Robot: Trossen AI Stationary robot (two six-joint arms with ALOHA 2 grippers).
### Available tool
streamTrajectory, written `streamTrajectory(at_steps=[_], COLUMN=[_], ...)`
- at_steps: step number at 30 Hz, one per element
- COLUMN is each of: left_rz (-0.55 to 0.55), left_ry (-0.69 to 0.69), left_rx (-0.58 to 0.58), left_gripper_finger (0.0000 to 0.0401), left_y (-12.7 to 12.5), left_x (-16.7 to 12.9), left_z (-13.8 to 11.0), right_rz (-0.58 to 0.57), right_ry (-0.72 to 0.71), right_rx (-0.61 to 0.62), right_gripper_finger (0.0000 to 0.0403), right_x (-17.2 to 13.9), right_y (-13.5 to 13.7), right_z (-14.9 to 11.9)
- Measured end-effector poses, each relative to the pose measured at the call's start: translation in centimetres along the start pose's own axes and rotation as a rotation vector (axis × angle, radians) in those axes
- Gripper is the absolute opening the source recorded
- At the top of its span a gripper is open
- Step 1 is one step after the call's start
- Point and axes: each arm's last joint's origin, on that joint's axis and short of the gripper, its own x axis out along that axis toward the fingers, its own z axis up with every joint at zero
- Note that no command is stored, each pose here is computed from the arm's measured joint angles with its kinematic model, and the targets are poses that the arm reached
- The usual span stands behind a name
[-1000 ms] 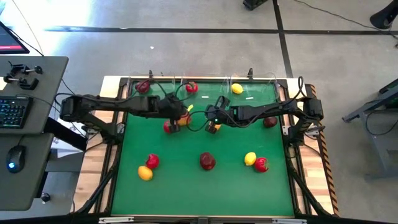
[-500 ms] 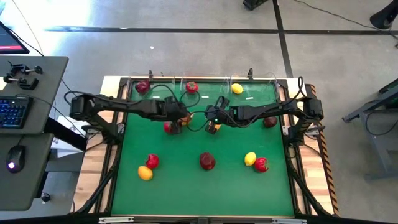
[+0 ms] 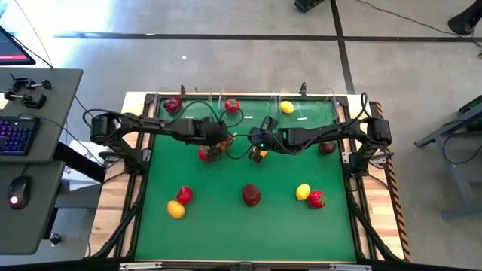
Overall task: Sort produce into baskets
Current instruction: Put the top left apple into the left transparent bin
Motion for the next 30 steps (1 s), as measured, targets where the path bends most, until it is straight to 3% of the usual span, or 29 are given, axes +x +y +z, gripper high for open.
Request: streamTrajectory(at_steps=[7, 13, 30], left_rz=[-0.016, -0.103, -0.092], left_ry=[0.017, 0.003, 0.084], left_rx=[0.027, 0.157, 0.351], left_gripper_finger=[0.0301, 0.0301, 0.0300], left_y=[1.1, 1.4, 0.8], left_x=[0.3, 0.5, 3.9], left_z=[-0.2, -0.3, -0.5], right_rz=[0.004, 0.008, 0.029], right_ry=[0.000, 0.001, 0.001], right_rx=[0.000, 0.000, -0.012], right_gripper_finger=[0.0000, 0.0000, 0.0000], right_x=[0.0, 0.0, -0.1], right_y=[0.0, 0.0, 0.2], right_z=[0.0, 0.0, 0.0])
